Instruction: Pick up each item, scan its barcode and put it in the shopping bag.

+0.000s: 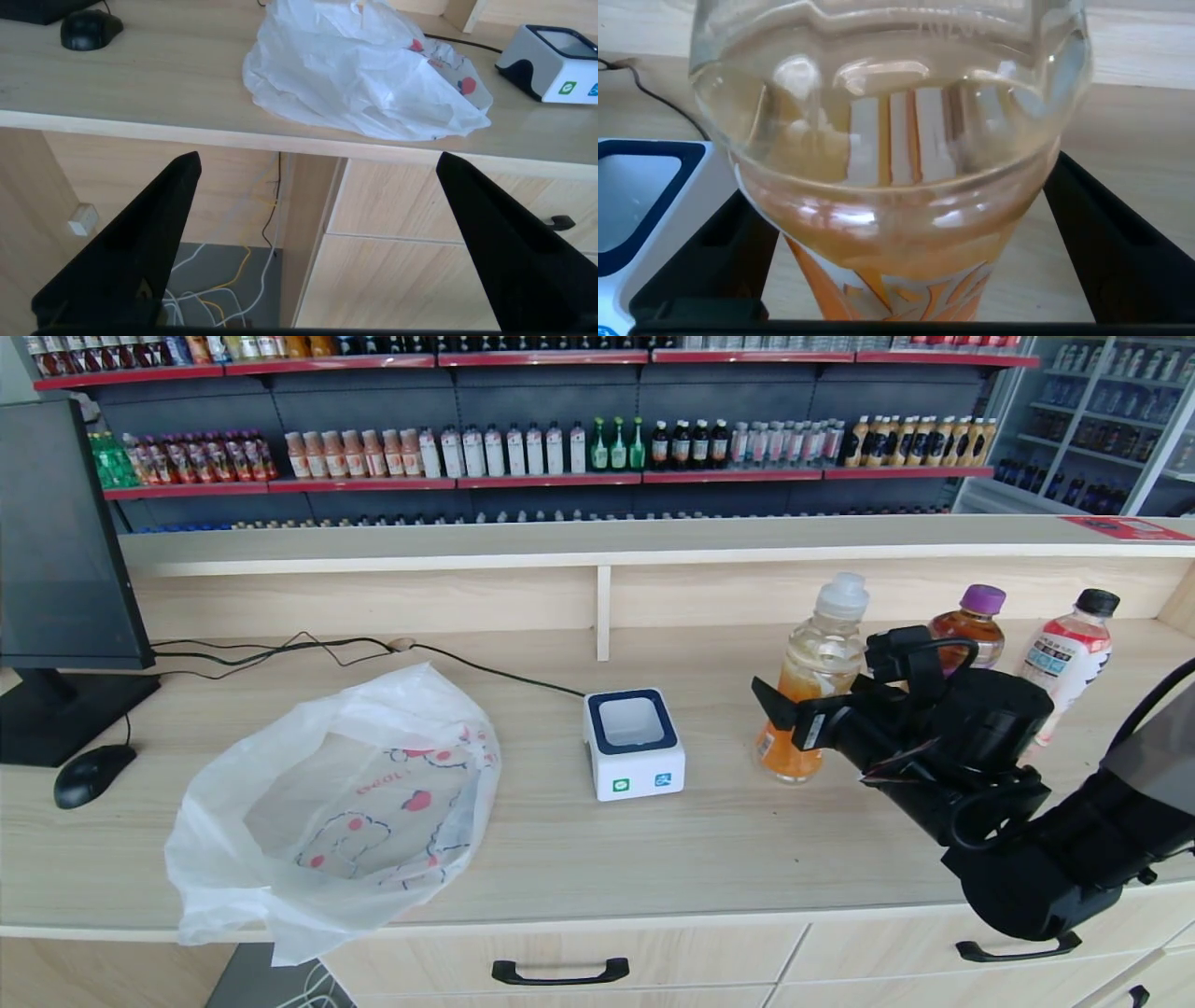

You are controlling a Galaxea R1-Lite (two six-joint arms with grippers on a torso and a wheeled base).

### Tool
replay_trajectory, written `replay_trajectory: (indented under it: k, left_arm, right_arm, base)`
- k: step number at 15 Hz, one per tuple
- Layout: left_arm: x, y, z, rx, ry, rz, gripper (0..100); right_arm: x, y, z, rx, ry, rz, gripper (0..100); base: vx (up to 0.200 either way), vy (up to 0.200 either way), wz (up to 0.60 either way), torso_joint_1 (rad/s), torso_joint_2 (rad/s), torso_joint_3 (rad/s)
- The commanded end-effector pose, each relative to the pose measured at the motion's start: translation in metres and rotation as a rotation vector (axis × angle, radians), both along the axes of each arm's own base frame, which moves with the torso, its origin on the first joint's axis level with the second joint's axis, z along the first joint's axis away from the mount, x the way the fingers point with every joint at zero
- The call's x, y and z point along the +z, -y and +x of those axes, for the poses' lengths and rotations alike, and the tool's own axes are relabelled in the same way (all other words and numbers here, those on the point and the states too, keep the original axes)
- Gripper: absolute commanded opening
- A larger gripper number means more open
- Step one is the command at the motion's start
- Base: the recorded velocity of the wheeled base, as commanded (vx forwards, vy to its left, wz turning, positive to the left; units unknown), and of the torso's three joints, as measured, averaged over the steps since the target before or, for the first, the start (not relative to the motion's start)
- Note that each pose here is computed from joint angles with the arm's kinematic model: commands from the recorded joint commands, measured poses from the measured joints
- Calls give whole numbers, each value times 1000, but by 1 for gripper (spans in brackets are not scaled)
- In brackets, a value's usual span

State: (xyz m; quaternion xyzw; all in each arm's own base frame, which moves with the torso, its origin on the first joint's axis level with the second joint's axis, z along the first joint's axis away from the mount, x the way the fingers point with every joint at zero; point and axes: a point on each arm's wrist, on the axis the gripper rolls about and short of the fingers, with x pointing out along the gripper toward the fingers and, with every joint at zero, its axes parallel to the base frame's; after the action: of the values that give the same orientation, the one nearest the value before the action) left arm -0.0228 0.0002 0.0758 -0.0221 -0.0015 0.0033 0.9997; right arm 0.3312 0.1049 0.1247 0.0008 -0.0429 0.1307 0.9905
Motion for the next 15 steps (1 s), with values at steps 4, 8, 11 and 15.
replay_trajectory:
  k: [4,8,11,15]
  left_arm:
    - [0,0,0,1,0,0,100]
    - [0,0,0,1,-1,0,100]
    - [0,0,0,0,-1,0,100]
    - [0,0,0,0,0,0,100]
  right_arm:
    - [1,-1,3,1,11,3,0]
    - [3,-5,2,13,14,19,0]
    - [11,-6,3,14,41,26,0]
    - [13,-5,2,13,47,29,0]
  base:
    - [0,0,0,0,0,0]
    - [0,0,0,0,0,0]
    - [0,0,0,0,0,0]
    - [0,0,0,0,0,0]
